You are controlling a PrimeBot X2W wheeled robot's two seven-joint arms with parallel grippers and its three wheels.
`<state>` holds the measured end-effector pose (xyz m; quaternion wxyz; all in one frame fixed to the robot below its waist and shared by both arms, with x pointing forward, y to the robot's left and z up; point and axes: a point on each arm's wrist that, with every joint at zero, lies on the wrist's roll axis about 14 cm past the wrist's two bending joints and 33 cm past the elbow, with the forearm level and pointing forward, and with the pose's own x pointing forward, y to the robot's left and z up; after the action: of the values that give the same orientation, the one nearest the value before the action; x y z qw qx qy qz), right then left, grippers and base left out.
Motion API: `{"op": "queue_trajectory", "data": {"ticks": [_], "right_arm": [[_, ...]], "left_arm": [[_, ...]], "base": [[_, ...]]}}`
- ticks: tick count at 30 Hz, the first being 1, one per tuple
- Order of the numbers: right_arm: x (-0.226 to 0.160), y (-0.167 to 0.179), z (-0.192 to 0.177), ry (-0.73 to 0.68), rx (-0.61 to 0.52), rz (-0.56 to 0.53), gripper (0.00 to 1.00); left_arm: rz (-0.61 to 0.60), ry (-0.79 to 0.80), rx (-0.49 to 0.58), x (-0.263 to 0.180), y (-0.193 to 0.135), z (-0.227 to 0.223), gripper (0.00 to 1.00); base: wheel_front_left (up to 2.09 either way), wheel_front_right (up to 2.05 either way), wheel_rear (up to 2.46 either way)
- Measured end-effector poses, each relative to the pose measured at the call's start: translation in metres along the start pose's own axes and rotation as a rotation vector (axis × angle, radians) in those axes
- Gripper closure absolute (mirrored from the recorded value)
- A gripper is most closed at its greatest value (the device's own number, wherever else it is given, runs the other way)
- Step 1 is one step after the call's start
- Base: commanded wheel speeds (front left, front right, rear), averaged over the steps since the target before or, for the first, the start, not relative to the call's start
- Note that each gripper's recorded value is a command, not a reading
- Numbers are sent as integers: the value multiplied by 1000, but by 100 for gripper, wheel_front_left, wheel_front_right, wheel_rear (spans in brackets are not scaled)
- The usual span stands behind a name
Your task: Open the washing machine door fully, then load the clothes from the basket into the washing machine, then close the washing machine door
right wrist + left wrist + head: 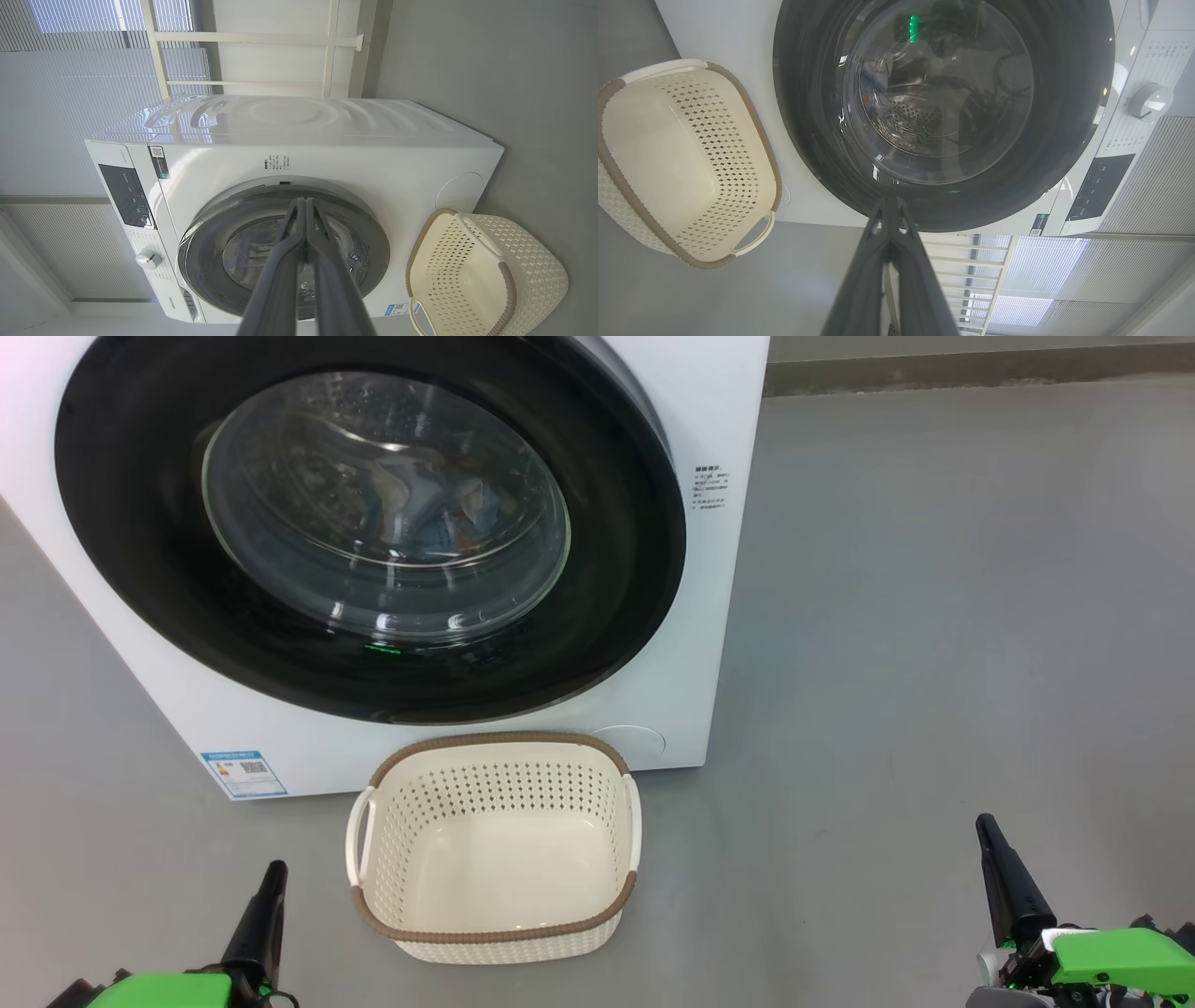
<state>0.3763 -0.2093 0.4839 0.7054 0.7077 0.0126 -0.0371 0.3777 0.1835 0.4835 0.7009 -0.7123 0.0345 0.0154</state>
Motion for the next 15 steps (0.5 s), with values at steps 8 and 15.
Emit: {"op": "queue_trajectory", "data": {"ticks": [8, 15], "right_arm": [[0, 0, 0, 0, 0, 0, 100], [0, 0, 0, 0, 0, 0, 100]], "left_arm": [[0, 0, 0, 0, 0, 0, 100], [0, 0, 0, 0, 0, 0, 100]], "base": [[0, 0, 0], [0, 0, 0]]}}
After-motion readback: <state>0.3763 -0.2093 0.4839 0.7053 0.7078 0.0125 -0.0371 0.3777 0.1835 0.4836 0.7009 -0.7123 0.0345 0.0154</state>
